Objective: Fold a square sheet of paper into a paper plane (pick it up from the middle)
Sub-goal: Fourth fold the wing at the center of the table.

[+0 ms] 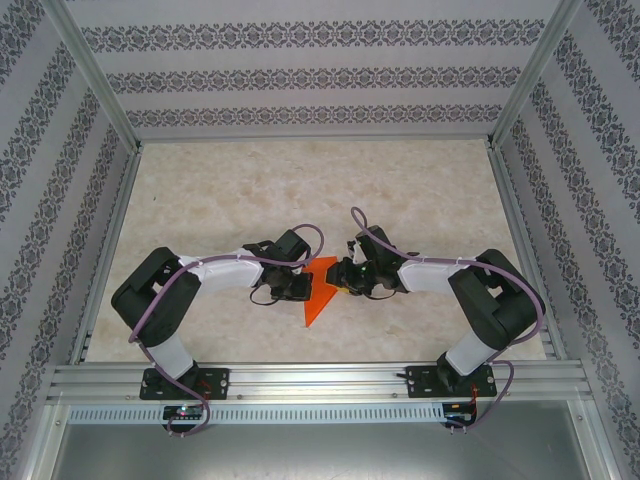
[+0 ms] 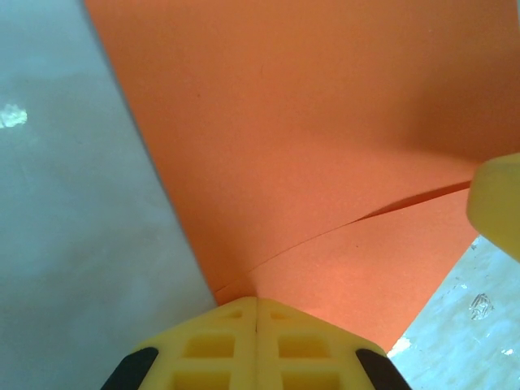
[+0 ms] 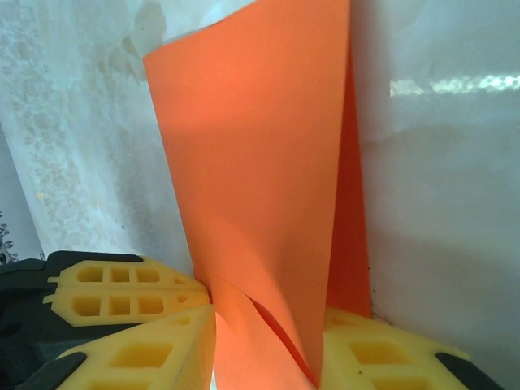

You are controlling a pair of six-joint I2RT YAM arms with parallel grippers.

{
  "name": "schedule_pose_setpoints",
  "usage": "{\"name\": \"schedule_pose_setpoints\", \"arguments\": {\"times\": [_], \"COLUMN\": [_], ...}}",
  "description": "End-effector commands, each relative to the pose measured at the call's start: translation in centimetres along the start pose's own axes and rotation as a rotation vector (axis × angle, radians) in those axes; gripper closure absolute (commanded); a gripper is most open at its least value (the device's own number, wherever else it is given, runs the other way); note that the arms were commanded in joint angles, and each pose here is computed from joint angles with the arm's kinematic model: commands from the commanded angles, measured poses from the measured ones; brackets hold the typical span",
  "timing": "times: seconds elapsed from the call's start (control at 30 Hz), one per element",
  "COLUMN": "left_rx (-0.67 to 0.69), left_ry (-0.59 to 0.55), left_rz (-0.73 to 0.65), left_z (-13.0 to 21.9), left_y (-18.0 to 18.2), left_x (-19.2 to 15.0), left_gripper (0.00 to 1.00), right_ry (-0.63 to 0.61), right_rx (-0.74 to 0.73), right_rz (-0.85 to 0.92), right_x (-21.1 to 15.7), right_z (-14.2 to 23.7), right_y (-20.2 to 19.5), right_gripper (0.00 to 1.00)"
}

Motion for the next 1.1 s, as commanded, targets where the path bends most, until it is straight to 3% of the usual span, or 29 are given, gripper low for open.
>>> {"name": "schedule_pose_setpoints", "arguments": {"times": [0.0,0.27,0.43,0.83,1.07], "left_rx": [0.026,0.045,0.047,0.060,0.133], "left_ry": [0.000,-0.069,-0.079,-0.303,-0.335], "left_rz": [-0.018,-0.033,-0.027,-0.010,-0.029], "left_z": [0.2,2.1,2.6,8.4,9.5], "left_y": [0.3,-0.2,-0.4,-1.2,-1.7], "left_x": [-0.6,0.6,0.8,1.1,-1.0], "left_gripper": [0.99,0.97,0.93,0.68,0.62], "right_ry": [0.027,0.129,0.128,0.148,0.123], "right_rx": [0.078,0.083,0.023,0.040,0.021], "right_rz": [0.074,0.204,0.225,0.169,0.144], "right_x": [-0.2,-1.0,-0.6,-0.1,0.0], "right_z": [0.3,-0.4,-0.7,-1.2,-1.0], "right_y": [2.3,2.9,1.7,0.7,0.0], "right_gripper": [0.66,0.68,0.68,0.82,0.90]}}
Point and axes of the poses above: each hand's point on the last joint's axis, 136 mm out from that joint toward the fingers, its own z axis back along the fingers, its own y axis along the line the jaws close on, x = y × z, the point moved 3 cm from there along z, back along the fingers, and after that the axes turned 13 degrees about -z, right-handed, at the moved point
